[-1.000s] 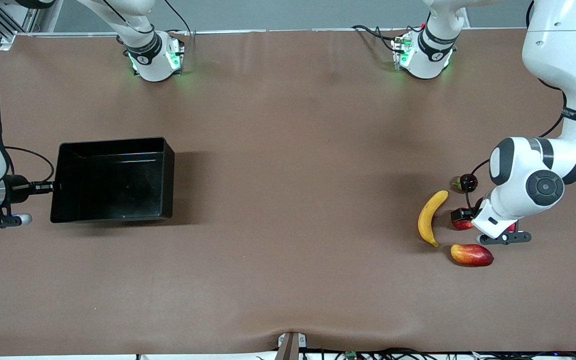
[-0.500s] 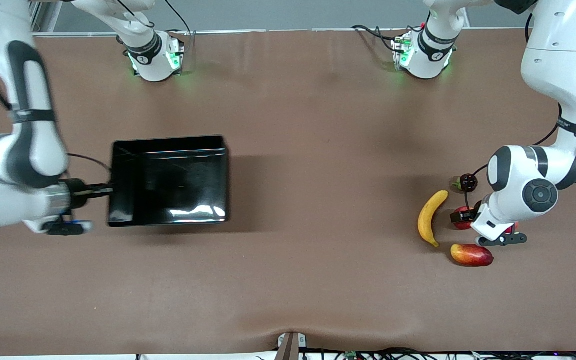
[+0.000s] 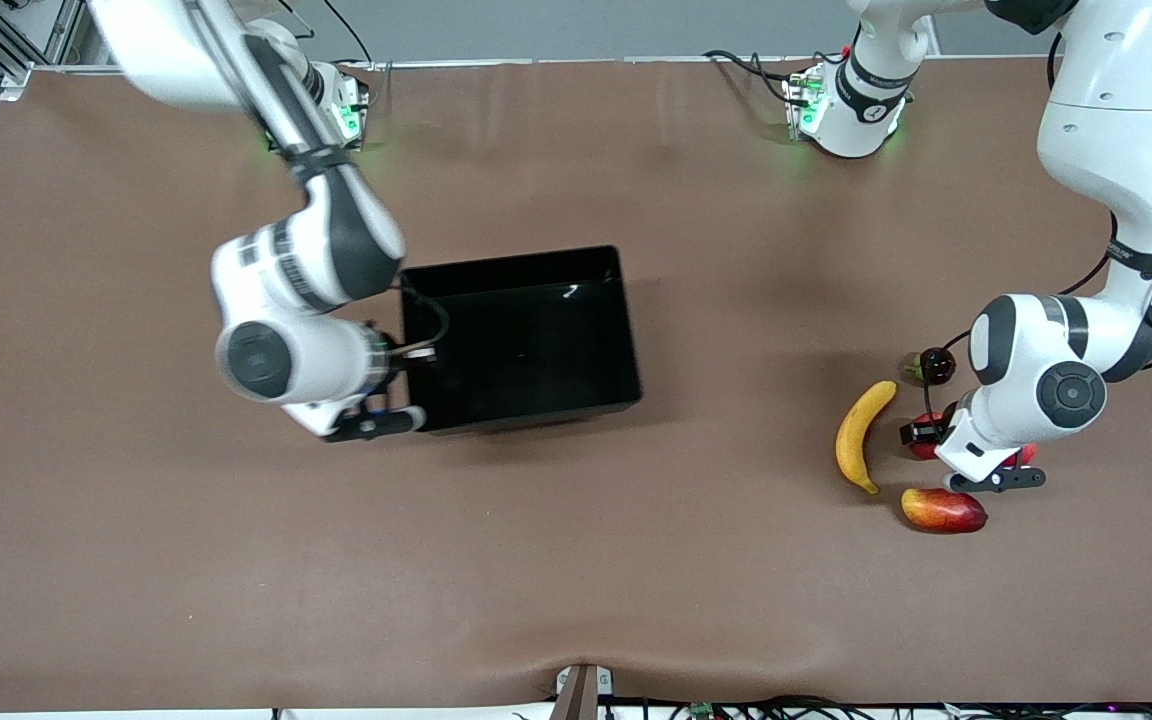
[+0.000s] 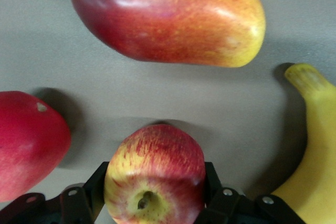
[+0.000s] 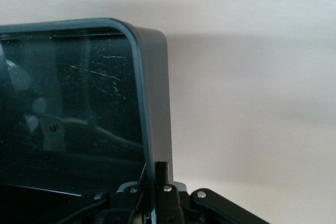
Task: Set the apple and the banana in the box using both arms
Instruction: 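Slide the box with the right gripper while the left gripper lifts the apple, then lower the apple into the box, open the left gripper while the right gripper withdraws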
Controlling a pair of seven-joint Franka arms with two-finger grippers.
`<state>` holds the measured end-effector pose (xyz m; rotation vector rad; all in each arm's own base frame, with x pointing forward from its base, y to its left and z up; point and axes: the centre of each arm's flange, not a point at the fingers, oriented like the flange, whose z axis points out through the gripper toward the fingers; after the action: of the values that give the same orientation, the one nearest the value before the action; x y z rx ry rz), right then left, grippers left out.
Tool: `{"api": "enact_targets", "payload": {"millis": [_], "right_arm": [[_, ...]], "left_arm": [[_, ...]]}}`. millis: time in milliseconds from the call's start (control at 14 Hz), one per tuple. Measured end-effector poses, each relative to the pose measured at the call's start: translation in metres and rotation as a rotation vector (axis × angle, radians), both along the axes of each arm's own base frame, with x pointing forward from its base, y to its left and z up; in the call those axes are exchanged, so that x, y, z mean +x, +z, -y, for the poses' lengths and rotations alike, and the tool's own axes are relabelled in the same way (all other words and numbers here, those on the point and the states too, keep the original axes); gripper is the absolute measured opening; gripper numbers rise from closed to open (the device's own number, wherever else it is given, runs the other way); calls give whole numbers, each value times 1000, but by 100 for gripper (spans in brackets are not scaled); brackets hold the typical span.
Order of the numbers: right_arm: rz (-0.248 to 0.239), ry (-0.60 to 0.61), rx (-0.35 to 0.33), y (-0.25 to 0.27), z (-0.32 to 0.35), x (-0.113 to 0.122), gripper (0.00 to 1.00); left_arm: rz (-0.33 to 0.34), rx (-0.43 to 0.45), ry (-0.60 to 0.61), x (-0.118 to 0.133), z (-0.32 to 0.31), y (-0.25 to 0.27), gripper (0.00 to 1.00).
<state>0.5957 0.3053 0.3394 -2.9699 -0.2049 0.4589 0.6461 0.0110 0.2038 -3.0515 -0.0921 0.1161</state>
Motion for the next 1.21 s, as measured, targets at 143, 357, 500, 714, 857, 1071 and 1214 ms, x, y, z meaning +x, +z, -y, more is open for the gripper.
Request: {"api": "enact_targets", "payload": {"millis": [143,357,500,714,857,1071,1214], "right_arm": [[32,-6,-14,-24,-48,-18,6],[32,-58,-55,-67,-87,-38,6],[34,-84,-66,-81,-95,-42,6],[37,-133,-80,-84,-104,-46,11],[44,-148,-80,-78,-103,-41,26],[10,-183,-93,-26,-71,-11,55],[-20,-226,-92,32,-29,14,75]], "left_arm": [[17,-5,-10,5,8,10,74],[8,-12,-45,5,43,65,74],[3,-9,-54,-5,80,119,74],[0,-5,-23,-35,152,167,74],[-3,-14,42,-59,210,167,74],[-26,-20,147,-103,298,155,74],[-32,-12,190,-132,347,146,74]]}}
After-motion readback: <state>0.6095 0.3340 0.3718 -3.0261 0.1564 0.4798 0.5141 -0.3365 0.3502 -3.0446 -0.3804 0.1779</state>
